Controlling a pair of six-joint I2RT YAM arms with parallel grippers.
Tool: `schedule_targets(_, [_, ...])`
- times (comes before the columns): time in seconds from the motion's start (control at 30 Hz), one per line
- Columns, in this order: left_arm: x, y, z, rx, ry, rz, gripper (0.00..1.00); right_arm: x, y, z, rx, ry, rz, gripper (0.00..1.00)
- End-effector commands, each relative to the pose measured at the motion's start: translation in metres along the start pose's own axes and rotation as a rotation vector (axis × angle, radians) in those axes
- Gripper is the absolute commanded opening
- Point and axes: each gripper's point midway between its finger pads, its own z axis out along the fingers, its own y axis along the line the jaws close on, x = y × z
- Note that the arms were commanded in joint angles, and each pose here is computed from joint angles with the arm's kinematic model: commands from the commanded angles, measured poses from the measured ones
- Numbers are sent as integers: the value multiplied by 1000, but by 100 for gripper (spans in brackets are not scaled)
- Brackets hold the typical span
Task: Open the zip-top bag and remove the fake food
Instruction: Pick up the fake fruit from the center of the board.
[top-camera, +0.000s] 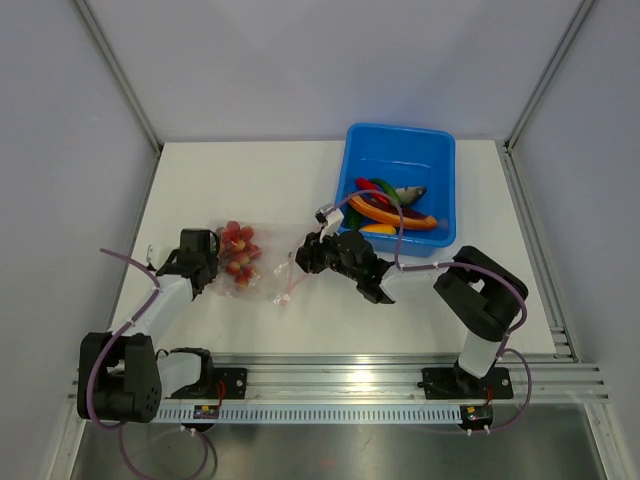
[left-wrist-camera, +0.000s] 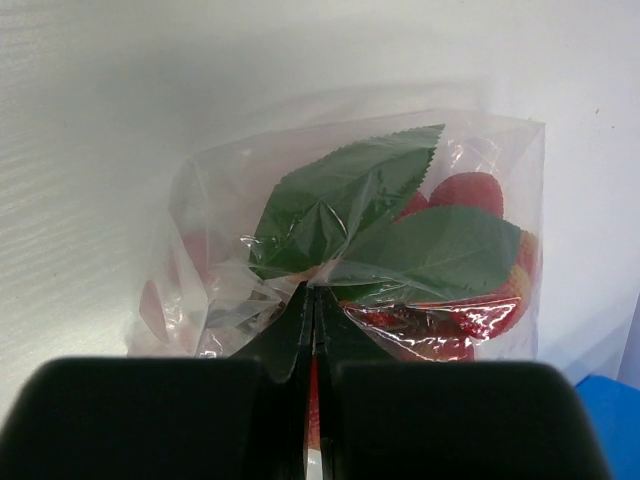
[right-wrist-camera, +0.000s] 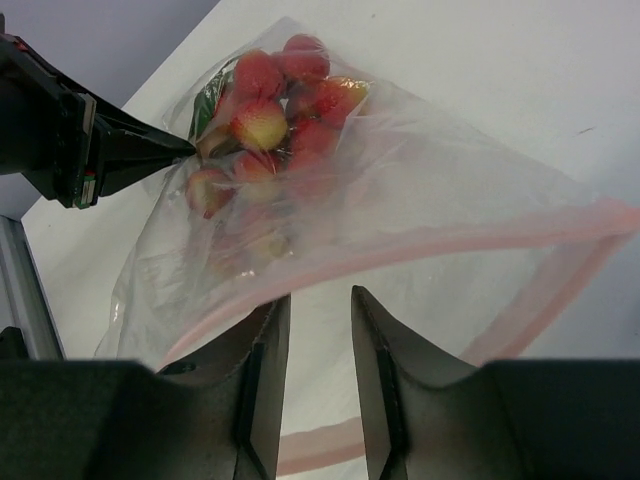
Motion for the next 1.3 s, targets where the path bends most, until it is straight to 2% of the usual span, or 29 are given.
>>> schedule_targets(0.0, [-5,-24,-4,65,0,18,0,-11,21,13,-75,-3,-26,39])
schedule_targets(0.2, [-17,-47,-26,175,-71,53,0,-9,18,14,-65,4,-28,39])
schedule_targets(0.33, [-23,-58,-39,242,-92,87,9,-8,18,14,-59,6,-28,39])
schedule_targets(0.37, [-25,-61,-42,252,-99,90,14,-9,17,14,-58,5,-26,39])
schedule_targets(0.47, [-31,-58,-47,238,-123,86,21,-9,17,14,-58,6,-26,39])
schedule_targets(0.5, [-33,-57,-47,233,-131,75,31,-8,17,14,-56,7,-26,39])
schedule_targets(0.57, [-34,-57,-49,239,-132,68,44,-10,18,14,-58,5,-25,40])
schedule_targets(0.6, [-34,-56,-49,237,-133,65,62,-9,19,13,-61,6,-25,40])
schedule_targets(0.67, [-35,-56,-50,239,-138,66,77,-10,19,13,-63,5,-21,41])
schedule_targets(0.73, [-39,-57,-51,236,-153,74,87,-9,19,12,-64,7,-16,41])
schedule_targets(0.97, [-50,-47,-53,176,-198,36,97,-8,20,13,-71,11,-8,41])
schedule_targets(1.07, [-54,-37,-51,127,-217,-19,98,-8,21,13,-75,14,-6,41])
schedule_targets(1.27, [-49,-34,-37,114,-176,-56,94,-7,23,13,-81,19,-4,41])
